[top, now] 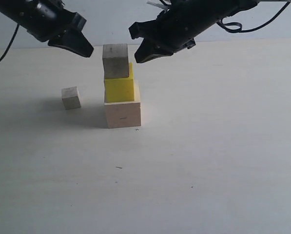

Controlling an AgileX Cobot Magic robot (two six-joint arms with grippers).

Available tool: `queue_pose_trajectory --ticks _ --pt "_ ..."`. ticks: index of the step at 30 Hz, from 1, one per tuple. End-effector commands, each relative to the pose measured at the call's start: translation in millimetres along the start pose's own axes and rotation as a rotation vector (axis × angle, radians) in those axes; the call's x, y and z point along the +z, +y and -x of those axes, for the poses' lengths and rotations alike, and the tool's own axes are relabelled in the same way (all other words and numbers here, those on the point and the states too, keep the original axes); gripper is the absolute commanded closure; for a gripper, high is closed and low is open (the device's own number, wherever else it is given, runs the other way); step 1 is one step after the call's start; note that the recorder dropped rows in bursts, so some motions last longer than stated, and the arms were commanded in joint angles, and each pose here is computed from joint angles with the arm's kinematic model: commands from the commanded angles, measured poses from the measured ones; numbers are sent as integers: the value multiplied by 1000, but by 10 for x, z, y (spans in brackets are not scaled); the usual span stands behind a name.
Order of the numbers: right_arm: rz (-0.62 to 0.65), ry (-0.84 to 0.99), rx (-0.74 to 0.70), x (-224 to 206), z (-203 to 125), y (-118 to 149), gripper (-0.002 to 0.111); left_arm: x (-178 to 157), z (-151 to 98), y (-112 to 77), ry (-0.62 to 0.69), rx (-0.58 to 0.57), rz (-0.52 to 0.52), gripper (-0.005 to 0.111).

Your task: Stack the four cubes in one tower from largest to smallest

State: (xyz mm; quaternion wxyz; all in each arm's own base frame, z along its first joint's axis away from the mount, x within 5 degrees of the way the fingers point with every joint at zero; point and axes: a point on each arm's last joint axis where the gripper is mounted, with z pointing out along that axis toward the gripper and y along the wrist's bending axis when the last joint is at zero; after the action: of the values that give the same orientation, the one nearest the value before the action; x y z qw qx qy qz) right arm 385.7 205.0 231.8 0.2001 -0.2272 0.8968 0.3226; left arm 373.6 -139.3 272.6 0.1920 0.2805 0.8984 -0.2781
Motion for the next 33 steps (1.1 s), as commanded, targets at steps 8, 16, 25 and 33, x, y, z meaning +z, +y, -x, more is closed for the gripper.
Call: queue_pose_trajectory --ticks 8,16,25,33 --pt "-301 -214 56 -1111 -243 379 108 -166 -313 278 -104 -94 164 107" --pt "-232 -127 23 -1650 -1037 783 108 -172 -395 425 27 371 327 107" --pt "-193 -171 -15 -1979 -1268 1024 108 -68 -407 534 80 577 352 104" --pt "-183 -145 -23 -2034 -1349 1070 108 164 -477 669 118 521 310 50"
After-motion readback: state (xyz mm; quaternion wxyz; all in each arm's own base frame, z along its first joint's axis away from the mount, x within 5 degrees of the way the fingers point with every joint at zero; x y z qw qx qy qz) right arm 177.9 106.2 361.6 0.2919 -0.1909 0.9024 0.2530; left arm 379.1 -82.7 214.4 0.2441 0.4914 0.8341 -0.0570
